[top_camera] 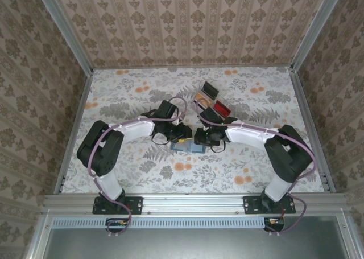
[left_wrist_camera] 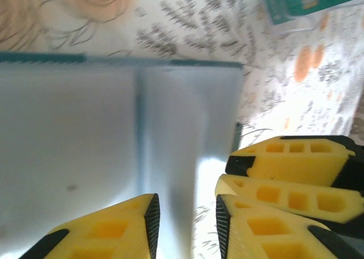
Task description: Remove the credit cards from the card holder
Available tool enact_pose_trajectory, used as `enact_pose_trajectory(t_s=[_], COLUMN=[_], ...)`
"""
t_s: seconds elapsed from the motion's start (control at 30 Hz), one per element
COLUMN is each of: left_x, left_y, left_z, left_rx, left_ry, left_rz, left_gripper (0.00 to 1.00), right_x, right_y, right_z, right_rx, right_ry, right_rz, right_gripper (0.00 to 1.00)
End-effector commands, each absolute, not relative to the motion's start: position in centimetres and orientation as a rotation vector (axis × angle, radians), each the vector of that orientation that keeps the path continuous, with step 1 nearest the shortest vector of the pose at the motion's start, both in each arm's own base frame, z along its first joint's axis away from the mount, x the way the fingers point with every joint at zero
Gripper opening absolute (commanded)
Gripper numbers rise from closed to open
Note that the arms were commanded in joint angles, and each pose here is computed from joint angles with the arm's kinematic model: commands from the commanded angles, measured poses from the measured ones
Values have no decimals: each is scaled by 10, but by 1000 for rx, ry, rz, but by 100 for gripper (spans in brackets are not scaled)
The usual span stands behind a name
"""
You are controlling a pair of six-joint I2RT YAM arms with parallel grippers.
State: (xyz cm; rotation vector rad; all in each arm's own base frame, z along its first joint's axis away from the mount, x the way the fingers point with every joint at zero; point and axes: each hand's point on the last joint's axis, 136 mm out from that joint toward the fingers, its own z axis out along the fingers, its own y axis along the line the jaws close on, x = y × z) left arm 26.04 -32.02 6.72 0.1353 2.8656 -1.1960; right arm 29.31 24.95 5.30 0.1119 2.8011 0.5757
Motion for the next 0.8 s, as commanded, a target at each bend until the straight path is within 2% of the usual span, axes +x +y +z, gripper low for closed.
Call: enact_pose_trajectory(t_s=[0.0,0.2,0.33,0.47,0.77], left_x=[262,260,259,258,266], left_y=[-340,-355,-356,-345,-298], left_z=[76,78,79,77,89], left_rx=[190,247,246,221,87], left_ry=[2811,2808,2814,2841,2811], left_rz=[-1342,-1359,-1347,-1312,-1256], left_gripper=[37,39,44,49,50], right_x=[303,302,303,306,301], right_y=[228,195,194,209,261], right_z=[68,78,87,99,89], right_rx=[205,343,324,255,55], right_ry=[2706,2628,2597,2581,2685], right_rz=[507,445,483,570,661], right_gripper=[29,30,31,31,34])
